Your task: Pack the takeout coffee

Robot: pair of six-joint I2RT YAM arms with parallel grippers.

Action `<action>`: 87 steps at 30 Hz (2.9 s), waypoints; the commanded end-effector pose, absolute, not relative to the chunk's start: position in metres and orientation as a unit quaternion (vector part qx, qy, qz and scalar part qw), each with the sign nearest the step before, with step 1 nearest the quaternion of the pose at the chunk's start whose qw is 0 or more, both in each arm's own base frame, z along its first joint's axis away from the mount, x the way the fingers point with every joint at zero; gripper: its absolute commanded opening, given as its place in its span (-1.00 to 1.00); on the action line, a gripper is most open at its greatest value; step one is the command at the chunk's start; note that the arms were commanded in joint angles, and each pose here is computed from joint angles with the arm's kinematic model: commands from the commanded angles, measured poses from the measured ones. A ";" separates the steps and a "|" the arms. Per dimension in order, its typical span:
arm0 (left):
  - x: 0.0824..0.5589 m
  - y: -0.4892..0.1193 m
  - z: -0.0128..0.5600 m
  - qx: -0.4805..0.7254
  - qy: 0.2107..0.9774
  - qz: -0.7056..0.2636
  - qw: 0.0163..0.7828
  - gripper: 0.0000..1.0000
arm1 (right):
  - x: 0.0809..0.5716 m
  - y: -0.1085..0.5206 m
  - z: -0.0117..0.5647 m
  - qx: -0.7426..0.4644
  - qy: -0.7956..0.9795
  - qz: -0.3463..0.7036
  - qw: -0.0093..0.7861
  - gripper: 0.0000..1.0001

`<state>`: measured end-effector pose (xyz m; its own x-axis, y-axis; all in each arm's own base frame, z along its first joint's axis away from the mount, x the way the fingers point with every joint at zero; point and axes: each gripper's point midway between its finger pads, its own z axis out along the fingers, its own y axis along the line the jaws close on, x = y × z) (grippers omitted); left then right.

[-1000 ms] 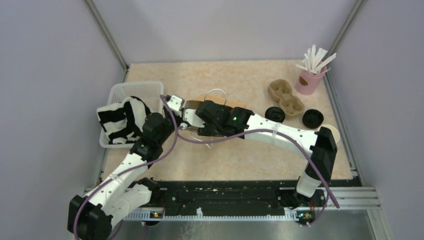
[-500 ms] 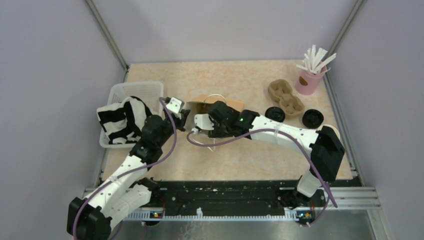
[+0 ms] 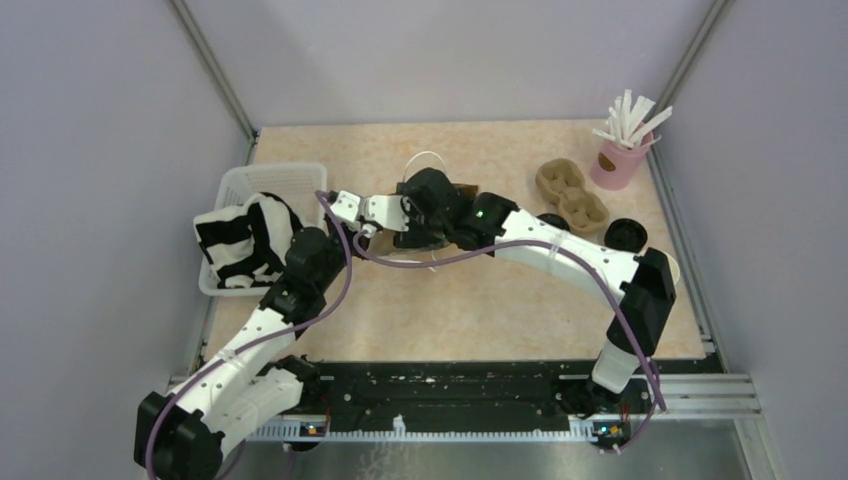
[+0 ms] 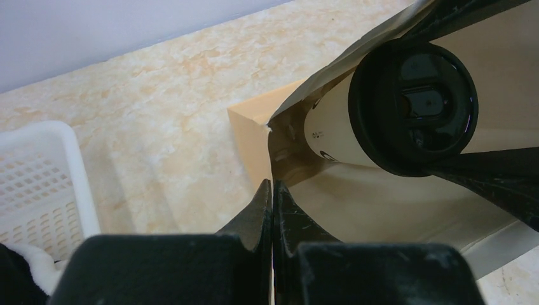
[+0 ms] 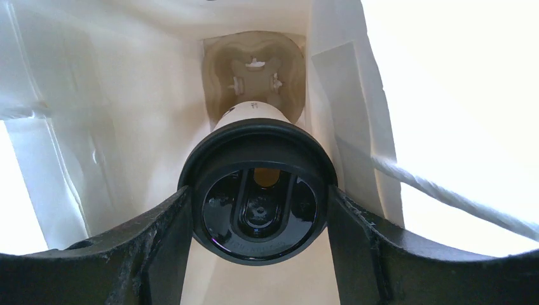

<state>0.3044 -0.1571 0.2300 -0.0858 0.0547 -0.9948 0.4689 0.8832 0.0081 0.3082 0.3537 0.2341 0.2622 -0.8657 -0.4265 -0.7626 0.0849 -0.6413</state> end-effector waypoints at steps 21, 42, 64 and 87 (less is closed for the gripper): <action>0.317 -0.158 0.230 0.211 0.697 -0.105 0.677 -1.00 | 0.337 0.319 0.202 -0.658 0.588 -0.138 0.450 -0.55; 0.302 -0.166 0.225 0.218 0.717 -0.141 0.646 -1.00 | 0.347 0.322 0.202 -0.679 0.550 -0.114 0.473 -0.56; 0.300 -0.165 0.223 0.221 0.730 -0.139 0.631 -1.00 | 0.368 0.307 0.213 -0.662 0.559 -0.161 0.473 -0.56; 0.295 -0.175 0.231 0.234 0.732 -0.164 0.619 -1.00 | 0.377 0.326 0.194 -0.689 0.539 -0.117 0.470 -0.56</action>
